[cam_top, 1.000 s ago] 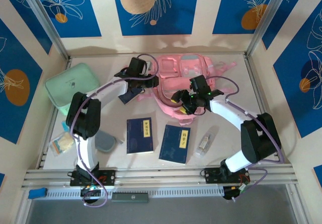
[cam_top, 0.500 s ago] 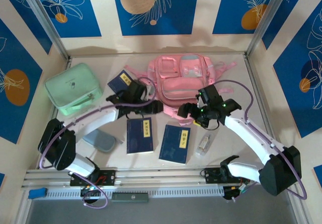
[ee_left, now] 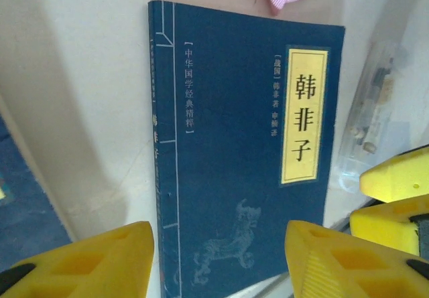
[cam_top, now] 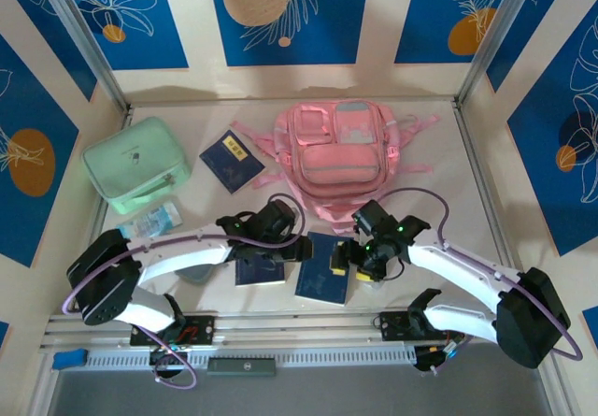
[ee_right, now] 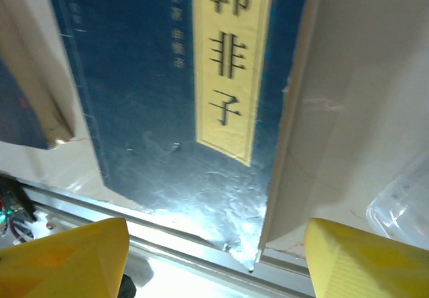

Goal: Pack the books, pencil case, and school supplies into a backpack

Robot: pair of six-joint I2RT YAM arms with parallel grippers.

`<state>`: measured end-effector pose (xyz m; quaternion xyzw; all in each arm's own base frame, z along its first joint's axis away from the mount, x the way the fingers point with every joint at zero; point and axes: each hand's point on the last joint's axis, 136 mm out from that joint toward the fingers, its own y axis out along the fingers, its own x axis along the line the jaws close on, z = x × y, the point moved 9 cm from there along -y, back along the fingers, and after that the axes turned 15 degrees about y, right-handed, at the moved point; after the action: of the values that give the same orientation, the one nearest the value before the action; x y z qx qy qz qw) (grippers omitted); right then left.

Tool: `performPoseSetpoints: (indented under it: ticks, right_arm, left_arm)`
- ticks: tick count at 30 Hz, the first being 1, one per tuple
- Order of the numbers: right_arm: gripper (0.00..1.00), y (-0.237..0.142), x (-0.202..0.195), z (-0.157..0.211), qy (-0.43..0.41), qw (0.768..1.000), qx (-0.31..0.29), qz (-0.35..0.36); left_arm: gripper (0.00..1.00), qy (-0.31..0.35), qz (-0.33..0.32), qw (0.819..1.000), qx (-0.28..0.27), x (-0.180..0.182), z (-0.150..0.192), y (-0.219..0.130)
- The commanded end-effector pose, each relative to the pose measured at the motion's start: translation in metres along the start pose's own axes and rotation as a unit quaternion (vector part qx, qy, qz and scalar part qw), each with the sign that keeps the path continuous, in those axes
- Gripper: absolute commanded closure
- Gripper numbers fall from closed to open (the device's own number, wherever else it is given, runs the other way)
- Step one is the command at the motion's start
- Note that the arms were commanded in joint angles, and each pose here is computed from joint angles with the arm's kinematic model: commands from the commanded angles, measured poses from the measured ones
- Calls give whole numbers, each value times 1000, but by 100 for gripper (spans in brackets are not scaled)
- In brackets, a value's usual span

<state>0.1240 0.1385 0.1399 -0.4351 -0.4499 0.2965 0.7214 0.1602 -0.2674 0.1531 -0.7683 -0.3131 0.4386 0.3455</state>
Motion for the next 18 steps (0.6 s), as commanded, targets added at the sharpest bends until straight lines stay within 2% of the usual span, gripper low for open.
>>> performPoseSetpoints:
  ticks: [1, 7, 18]
  right_arm:
    - [31, 9, -2, 0, 14, 1000, -2, -10]
    - [31, 24, -4, -4, 21, 1000, 3, -23]
    - [29, 43, 0, -9, 19, 1000, -4, -16]
  left_arm:
    - [47, -11, -5, 1000, -10, -1, 2, 15]
    - [50, -8, -17, 1000, 7, 4, 7, 35]
    - [58, -2, -55, 998, 34, 8, 20, 49]
